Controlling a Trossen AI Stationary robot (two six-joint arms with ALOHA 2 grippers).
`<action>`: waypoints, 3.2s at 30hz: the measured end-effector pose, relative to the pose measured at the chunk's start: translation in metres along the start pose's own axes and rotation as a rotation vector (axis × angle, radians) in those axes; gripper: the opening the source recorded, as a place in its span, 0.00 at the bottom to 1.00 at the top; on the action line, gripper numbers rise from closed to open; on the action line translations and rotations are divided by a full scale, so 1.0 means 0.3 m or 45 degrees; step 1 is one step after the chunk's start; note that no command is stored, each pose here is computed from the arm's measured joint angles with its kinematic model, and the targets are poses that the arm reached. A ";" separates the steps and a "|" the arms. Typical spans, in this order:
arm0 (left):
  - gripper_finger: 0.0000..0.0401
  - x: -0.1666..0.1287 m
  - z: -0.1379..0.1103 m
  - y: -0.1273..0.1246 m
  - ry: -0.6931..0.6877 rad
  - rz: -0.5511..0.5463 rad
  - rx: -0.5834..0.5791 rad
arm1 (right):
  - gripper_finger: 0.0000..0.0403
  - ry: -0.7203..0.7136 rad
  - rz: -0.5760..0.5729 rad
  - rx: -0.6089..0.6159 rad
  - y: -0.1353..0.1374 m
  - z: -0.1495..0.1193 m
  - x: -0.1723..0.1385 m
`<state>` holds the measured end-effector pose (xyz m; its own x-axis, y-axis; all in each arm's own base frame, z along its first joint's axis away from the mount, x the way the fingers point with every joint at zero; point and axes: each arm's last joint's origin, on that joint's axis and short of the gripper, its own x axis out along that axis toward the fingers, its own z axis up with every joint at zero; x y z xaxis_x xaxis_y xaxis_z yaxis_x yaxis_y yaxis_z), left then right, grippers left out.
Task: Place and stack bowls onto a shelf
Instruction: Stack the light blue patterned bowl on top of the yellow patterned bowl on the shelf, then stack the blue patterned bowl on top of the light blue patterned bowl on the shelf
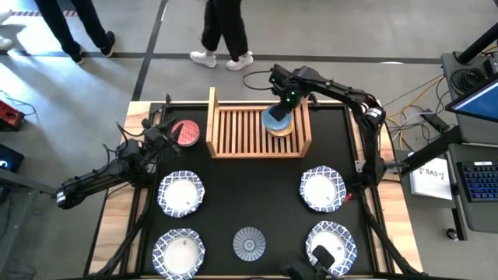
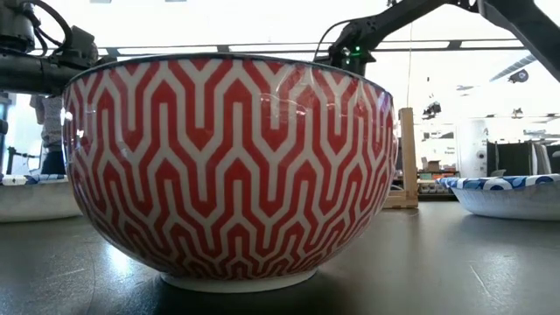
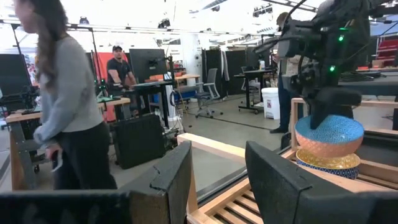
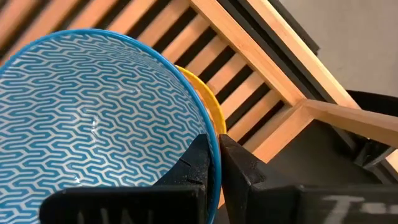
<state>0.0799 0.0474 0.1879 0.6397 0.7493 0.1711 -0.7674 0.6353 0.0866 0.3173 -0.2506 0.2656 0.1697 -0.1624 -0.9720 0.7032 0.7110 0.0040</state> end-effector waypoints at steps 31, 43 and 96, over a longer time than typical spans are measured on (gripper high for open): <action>0.33 0.000 0.000 0.000 0.000 0.000 0.000 | 0.26 0.051 -0.113 0.019 -0.005 0.003 0.049; 0.33 0.000 0.000 0.000 0.000 0.001 0.000 | 0.26 -0.097 -0.070 -0.064 0.098 0.027 -0.117; 0.33 0.000 0.000 0.000 0.000 0.000 0.000 | 0.41 0.104 0.703 -0.499 1.108 -0.693 -0.013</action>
<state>0.0799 0.0474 0.1880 0.6396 0.7494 0.1713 -0.7675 0.6352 0.0865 0.4069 0.1285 0.2217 0.3681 0.3364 -0.8668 0.2239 0.8728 0.4338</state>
